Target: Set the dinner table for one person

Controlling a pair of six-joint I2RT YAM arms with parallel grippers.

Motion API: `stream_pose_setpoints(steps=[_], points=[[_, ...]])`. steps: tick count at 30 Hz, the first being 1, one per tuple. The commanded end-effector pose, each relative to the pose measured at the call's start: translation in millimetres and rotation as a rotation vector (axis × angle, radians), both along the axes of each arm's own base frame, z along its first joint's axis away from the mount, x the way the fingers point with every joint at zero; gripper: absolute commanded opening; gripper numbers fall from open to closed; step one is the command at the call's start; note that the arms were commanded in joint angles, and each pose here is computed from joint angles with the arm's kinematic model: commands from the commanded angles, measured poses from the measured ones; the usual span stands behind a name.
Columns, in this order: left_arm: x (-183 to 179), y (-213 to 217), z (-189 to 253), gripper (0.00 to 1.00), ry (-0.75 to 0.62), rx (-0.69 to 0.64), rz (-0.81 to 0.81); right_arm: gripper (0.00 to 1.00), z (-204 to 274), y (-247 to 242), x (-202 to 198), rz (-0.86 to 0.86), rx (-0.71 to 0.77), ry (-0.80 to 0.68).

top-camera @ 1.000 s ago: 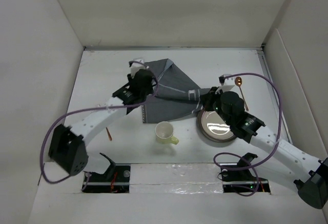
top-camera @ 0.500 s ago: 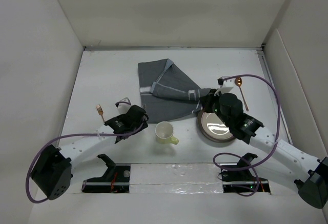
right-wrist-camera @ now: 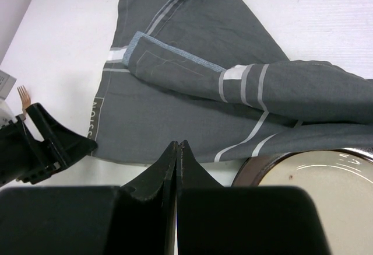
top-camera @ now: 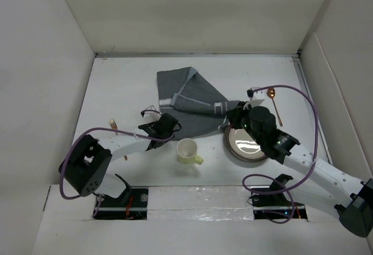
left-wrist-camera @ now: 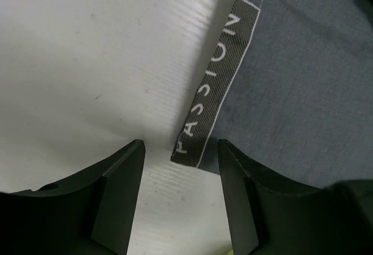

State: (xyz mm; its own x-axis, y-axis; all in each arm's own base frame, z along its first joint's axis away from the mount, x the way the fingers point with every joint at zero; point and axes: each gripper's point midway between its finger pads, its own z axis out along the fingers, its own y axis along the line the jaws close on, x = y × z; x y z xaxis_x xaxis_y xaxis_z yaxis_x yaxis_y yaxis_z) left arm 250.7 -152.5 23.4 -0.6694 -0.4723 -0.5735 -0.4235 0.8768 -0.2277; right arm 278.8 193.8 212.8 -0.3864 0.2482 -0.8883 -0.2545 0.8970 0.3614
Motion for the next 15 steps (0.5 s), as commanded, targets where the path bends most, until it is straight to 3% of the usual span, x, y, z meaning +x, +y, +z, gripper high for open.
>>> stream_pose_setpoints(steps=[1,9,10,12,15], points=[[-2,4,-9,0.48,0.028,0.075,-0.015,0.00,17,5,0,0.006,0.051,-0.043],[-2,-5,-14,0.22,0.047,0.057,-0.069,0.00,19,5,8,-0.029,0.063,-0.062],[-2,-5,-15,0.11,0.048,0.060,-0.072,0.04,17,6,10,-0.031,0.053,-0.057],[2,-5,-12,0.02,0.037,0.074,-0.074,0.12,16,5,13,-0.047,0.043,-0.057],[15,-6,0,0.00,-0.005,0.099,-0.062,0.27,11,2,20,-0.067,0.025,-0.052]])
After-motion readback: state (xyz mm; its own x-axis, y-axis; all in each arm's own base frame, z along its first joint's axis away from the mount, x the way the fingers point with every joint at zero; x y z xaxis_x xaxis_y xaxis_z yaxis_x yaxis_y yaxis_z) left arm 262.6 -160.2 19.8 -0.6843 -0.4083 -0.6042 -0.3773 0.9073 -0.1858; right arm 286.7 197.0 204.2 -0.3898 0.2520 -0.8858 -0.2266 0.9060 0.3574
